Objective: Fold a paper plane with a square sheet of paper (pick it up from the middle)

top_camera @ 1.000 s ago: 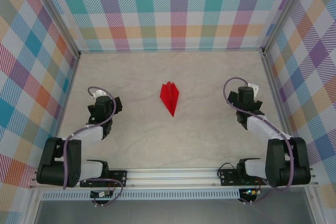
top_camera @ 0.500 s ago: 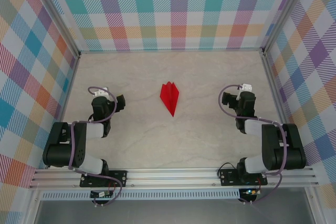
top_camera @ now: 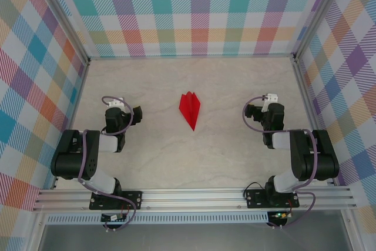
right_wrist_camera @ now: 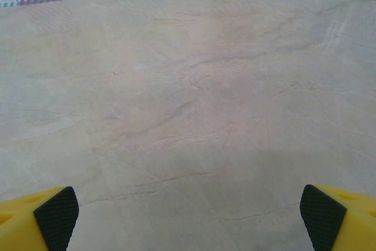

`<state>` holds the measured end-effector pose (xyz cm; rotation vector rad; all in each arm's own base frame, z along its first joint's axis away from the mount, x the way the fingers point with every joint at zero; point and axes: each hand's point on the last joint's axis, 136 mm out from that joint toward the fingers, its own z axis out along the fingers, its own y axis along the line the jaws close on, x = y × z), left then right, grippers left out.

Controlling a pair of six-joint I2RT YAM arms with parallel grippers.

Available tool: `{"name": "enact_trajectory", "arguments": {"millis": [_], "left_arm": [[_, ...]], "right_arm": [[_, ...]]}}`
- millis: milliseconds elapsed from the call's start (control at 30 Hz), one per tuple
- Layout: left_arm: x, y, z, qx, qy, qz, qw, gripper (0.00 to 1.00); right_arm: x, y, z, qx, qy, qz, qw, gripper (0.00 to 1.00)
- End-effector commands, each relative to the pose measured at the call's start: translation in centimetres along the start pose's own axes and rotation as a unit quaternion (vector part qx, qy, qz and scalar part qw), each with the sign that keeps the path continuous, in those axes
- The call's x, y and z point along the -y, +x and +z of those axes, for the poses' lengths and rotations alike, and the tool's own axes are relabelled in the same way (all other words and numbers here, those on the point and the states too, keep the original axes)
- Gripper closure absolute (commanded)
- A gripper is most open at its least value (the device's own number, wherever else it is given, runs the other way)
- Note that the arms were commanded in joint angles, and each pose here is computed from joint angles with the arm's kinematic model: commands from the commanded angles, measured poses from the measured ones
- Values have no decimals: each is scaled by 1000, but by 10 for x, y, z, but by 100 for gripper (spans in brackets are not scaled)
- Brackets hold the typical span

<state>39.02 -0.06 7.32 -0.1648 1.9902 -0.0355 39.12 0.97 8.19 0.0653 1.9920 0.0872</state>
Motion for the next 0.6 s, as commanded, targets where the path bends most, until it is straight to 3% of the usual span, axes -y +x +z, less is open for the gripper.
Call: {"name": "enact_trajectory", "arguments": {"millis": [0, 567], "left_arm": [[15, -6, 5, -2, 21, 33, 999, 0], [15, -7, 6, -3, 22, 35, 999, 0]], "right_arm": [[-2, -10, 0, 21, -10, -8, 1000, 0], [-2, -10, 0, 21, -10, -9, 1000, 0]]}}
